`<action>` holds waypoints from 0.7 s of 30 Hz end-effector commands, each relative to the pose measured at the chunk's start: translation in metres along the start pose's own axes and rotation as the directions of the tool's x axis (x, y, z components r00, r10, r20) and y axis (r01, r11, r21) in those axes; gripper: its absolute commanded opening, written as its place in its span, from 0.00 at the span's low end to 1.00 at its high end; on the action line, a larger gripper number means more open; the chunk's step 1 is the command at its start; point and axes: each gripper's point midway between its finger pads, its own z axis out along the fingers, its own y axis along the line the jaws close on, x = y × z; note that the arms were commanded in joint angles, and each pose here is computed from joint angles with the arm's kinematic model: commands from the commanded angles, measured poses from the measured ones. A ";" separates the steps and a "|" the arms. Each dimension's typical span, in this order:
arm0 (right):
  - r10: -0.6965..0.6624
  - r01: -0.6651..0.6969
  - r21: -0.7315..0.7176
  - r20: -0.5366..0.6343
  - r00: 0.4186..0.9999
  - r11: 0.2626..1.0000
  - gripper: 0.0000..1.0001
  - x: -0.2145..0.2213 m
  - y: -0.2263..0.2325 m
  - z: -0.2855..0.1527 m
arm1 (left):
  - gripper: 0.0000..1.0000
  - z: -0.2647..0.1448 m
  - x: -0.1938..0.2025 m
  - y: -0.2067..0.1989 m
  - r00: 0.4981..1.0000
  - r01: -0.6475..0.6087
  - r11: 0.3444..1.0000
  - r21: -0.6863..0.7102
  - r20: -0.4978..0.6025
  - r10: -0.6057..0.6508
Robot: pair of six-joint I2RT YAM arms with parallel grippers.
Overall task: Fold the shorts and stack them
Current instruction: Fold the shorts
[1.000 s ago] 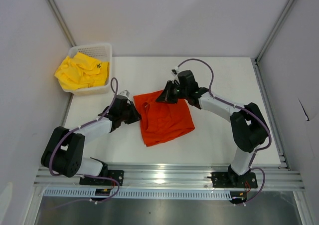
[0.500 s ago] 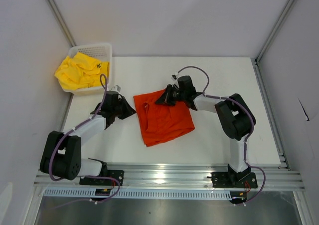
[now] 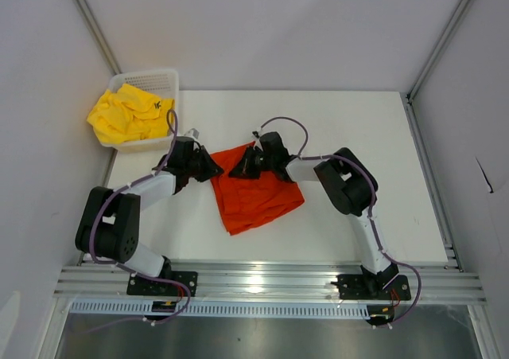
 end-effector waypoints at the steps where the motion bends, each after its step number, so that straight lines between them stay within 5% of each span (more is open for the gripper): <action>1: -0.040 0.038 0.025 0.058 0.998 0.999 0.00 -0.010 0.005 0.013 | 0.08 0.007 -0.016 -0.009 0.999 -0.003 0.999 0.034 0.034 0.002; 10: -0.123 0.118 0.057 0.096 0.988 0.991 0.04 -0.009 0.015 -0.001 | 0.04 -0.005 -0.038 0.000 0.991 -0.034 0.998 -0.062 0.124 0.042; 21: -0.186 0.196 -0.068 0.135 0.973 0.978 0.16 0.003 0.073 -0.044 | 0.00 0.034 -0.045 0.030 0.997 -0.027 0.988 -0.149 0.066 0.037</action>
